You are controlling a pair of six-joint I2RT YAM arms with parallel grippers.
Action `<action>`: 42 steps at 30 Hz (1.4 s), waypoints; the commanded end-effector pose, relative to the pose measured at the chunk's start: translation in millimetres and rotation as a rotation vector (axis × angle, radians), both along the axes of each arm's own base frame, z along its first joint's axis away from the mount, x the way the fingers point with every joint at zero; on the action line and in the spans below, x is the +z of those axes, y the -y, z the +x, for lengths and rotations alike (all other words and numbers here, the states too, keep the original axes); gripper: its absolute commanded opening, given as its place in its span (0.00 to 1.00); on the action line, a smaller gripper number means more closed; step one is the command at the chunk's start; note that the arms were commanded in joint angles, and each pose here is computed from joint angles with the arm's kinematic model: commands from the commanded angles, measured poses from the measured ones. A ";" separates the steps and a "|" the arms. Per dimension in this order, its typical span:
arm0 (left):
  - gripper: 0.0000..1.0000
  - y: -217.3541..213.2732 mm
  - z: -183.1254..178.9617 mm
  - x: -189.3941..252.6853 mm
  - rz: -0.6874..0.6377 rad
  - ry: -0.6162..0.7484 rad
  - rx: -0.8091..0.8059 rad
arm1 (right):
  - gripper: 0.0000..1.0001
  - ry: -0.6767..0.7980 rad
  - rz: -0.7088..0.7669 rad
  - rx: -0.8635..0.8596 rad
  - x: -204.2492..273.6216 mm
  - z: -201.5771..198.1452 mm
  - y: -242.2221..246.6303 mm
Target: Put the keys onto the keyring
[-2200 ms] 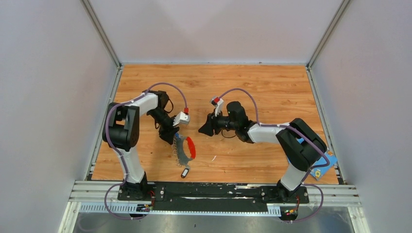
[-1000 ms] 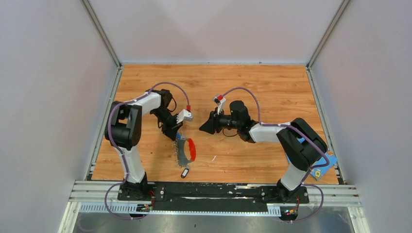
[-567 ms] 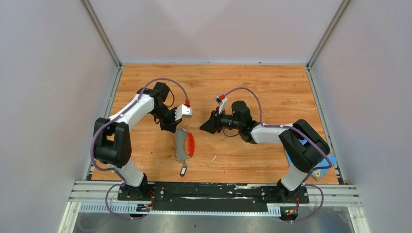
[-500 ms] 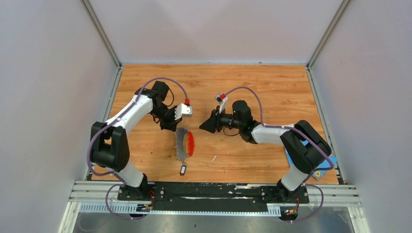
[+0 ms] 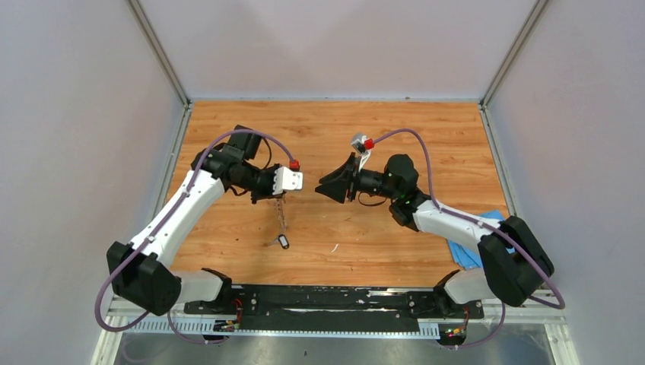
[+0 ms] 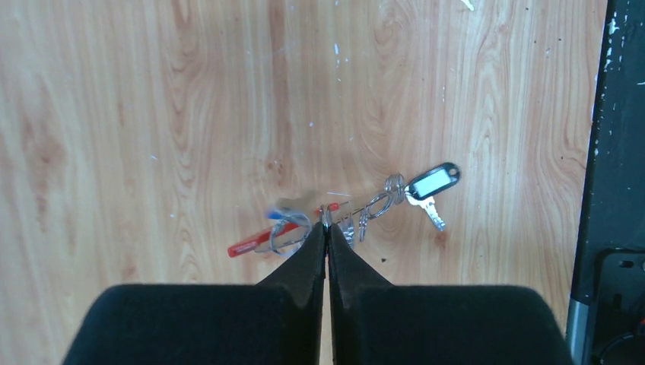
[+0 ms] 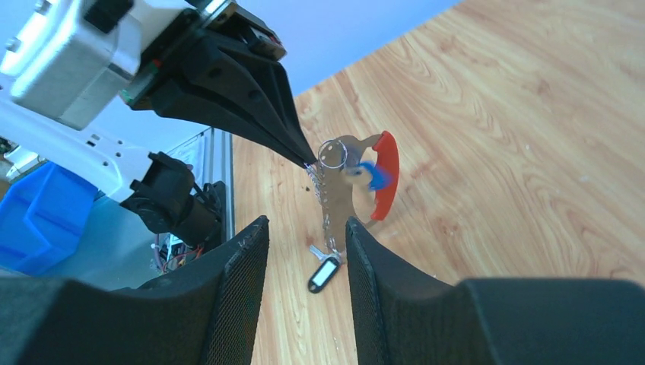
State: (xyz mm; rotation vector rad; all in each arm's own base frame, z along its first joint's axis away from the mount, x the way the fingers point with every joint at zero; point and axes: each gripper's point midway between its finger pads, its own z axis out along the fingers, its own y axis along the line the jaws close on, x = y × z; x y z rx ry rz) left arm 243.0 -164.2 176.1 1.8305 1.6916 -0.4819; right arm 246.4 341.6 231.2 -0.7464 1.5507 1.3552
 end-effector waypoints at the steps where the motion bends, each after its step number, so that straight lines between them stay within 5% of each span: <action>1: 0.00 11.1 4.0 40.9 -0.033 0.165 -0.053 | 0.45 0.159 0.039 0.044 30.4 -13.3 8.1; 11: 0.00 17.8 -19.9 113.1 -0.126 0.447 -0.173 | 0.45 0.268 0.035 0.090 74.5 -29.1 6.7; 25: 0.00 39.3 -82.1 180.4 -0.442 0.390 -0.242 | 0.44 0.571 0.037 0.273 127.9 -74.3 -23.6; 42: 0.00 44.7 -107.8 190.1 -0.525 0.395 -0.350 | 0.33 0.761 -0.001 0.312 142.9 -94.7 -30.7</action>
